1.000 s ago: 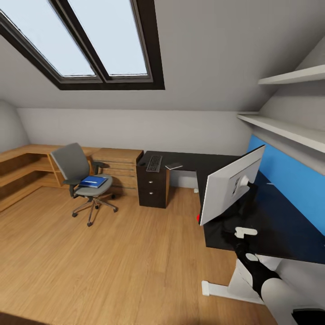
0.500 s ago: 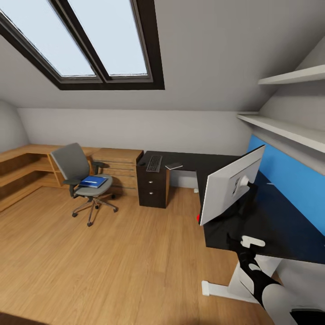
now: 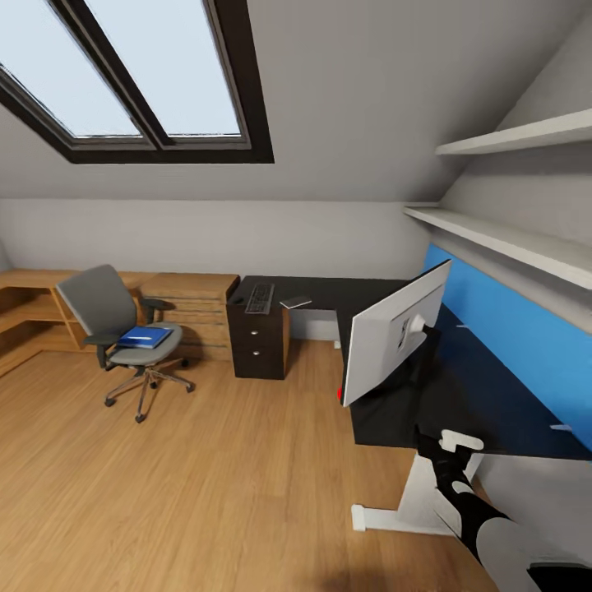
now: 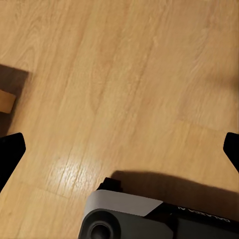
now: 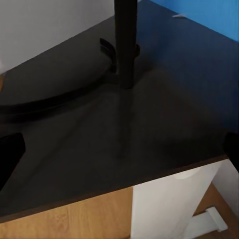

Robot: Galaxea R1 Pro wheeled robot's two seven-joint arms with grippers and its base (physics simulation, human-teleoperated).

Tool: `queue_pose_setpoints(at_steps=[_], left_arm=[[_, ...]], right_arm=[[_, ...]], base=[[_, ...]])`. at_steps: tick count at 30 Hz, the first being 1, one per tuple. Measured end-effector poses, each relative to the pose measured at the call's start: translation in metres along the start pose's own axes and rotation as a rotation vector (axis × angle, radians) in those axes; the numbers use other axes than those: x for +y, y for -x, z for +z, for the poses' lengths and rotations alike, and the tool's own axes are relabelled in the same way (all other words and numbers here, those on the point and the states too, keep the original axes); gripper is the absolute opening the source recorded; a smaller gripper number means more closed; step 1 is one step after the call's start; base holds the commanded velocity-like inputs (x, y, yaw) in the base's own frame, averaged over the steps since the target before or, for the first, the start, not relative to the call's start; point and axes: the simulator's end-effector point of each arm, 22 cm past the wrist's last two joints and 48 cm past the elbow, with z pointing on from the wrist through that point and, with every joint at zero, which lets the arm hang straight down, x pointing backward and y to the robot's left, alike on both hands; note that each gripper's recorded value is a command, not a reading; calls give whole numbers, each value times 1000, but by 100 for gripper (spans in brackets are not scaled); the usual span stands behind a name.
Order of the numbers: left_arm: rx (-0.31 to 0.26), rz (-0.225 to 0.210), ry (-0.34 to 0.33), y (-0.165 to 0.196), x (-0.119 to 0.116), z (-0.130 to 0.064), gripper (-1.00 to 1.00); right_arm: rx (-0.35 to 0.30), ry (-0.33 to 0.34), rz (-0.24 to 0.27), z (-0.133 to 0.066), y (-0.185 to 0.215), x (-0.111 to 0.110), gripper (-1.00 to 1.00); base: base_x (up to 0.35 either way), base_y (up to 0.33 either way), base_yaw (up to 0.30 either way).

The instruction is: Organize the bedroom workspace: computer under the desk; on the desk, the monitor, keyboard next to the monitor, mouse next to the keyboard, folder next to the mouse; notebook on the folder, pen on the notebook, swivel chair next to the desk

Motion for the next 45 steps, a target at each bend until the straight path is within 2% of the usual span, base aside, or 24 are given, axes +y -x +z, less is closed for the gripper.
queue_pose_setpoints(at_steps=[21,37,45], left_arm=[[0,1,0,0,1,0,100],[0,0,-1,0,0,0,100],[2,-1,1,0,1,0,100]], right_arm=[[16,3,-9,-2,-7,0,100],[13,2,-9,-2,-6,0,100],[2,4,-9,-2,-4,0,100]], base=[[1,-2,-3],[241,-203,0],[75,-52,0]])
